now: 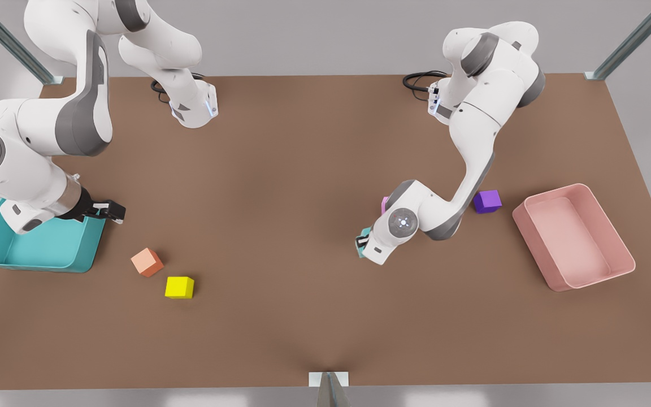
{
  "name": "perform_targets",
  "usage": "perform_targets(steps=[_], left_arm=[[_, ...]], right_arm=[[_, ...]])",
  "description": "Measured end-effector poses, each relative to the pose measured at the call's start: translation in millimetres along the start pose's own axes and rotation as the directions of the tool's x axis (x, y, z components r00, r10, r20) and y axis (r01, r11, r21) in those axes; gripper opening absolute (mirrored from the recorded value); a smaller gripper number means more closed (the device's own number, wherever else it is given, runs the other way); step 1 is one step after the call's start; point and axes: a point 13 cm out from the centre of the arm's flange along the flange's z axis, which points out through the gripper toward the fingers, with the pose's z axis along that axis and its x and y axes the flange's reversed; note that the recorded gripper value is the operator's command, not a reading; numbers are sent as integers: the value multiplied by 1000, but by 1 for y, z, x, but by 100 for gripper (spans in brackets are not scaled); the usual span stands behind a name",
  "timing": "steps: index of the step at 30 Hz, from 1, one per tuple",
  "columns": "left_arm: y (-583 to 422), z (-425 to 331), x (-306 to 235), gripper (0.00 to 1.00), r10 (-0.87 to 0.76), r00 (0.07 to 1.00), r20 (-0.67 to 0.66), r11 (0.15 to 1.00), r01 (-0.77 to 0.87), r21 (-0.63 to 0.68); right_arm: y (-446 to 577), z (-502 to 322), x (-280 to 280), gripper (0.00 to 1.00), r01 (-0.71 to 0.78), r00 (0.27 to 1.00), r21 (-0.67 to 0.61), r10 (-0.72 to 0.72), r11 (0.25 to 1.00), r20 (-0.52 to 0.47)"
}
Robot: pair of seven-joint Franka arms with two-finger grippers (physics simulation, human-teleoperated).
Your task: Stack the two blue cubes on top of each other
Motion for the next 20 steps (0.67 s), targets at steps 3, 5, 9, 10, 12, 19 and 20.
perform_targets(steps=[3,5,9,10,12,19,20], left_arm=[[-1,-4,-2,100,-15,1000,8,1000,15,5],[0,-12,-4,100,-25,1000,16,1000,25,5],[13,-126,-20,100,-61,993,105,998,59,15],[24,-169,-33,100,-84,989,125,996,81,26],[57,-242,-51,100,-122,981,148,992,117,39],[261,-364,-48,100,-250,958,142,968,243,64],[257,-366,-45,100,-215,967,137,976,206,76]], right_arm=[[0,0,0,100,1,1000,0,-1,1000,0],[1,0,0,100,3,1000,0,-3,1000,0],[0,0,0,100,3,1000,0,-3,1000,-1],[0,0,0,100,3,1000,0,-3,1000,0],[0,0,0,100,4,1000,0,-4,1000,0],[0,0,0,100,5,1000,0,-5,1000,0],[0,0,0,100,5,1000,0,-5,1000,0]])
